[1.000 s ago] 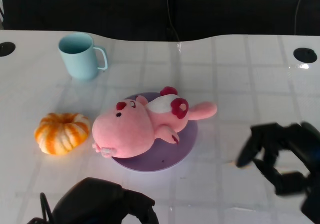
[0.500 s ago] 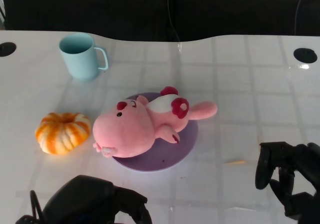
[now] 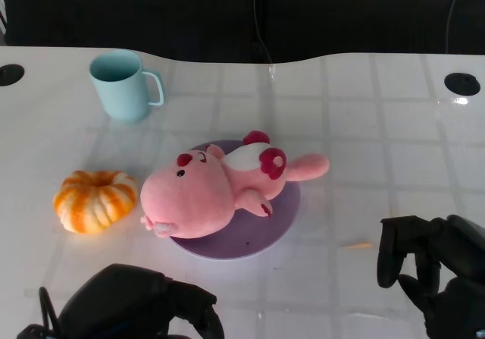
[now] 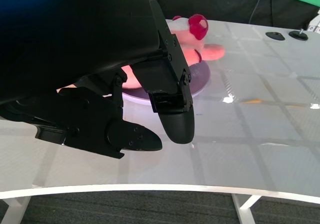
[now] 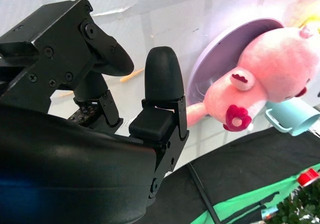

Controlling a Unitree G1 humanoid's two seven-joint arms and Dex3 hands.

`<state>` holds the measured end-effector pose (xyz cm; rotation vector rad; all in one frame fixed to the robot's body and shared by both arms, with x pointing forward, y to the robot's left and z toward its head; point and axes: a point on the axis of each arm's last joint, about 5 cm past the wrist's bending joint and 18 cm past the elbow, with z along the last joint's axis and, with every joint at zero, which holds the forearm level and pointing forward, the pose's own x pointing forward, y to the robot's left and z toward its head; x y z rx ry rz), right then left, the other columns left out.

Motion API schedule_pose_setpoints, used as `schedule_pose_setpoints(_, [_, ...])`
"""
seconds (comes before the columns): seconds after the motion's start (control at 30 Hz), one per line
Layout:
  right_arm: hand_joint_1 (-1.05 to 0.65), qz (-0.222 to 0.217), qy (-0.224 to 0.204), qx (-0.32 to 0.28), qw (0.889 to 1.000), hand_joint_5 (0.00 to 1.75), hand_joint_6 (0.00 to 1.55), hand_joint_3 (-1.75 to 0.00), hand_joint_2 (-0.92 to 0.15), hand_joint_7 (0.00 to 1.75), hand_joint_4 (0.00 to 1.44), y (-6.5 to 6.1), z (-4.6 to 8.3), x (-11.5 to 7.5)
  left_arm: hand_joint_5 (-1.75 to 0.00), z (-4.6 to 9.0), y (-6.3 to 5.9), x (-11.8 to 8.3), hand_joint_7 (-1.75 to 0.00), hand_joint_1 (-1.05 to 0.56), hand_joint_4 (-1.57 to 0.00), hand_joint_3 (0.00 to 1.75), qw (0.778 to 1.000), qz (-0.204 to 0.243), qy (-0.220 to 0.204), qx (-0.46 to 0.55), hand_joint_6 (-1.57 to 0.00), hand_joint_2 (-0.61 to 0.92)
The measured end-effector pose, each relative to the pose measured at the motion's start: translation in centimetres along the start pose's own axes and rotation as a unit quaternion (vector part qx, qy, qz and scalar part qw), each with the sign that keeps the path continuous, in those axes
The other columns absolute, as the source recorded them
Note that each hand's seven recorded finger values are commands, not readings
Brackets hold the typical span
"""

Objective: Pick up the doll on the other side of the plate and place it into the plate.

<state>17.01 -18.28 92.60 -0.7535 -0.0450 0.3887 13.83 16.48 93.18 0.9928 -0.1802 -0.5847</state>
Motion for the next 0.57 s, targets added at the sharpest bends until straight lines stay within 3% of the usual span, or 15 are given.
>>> schedule_pose_setpoints(0.57, [-0.03,0.021,0.015,-0.012,1.0,1.75,0.78,-1.24,-0.4,1.42,0.82,0.13,0.15,0.2,-1.27,-0.23,0.05,-0.08,-0.61,-0.19,-0.73,0.24,1.0,0.002,0.005,-0.003,-0.88,0.92])
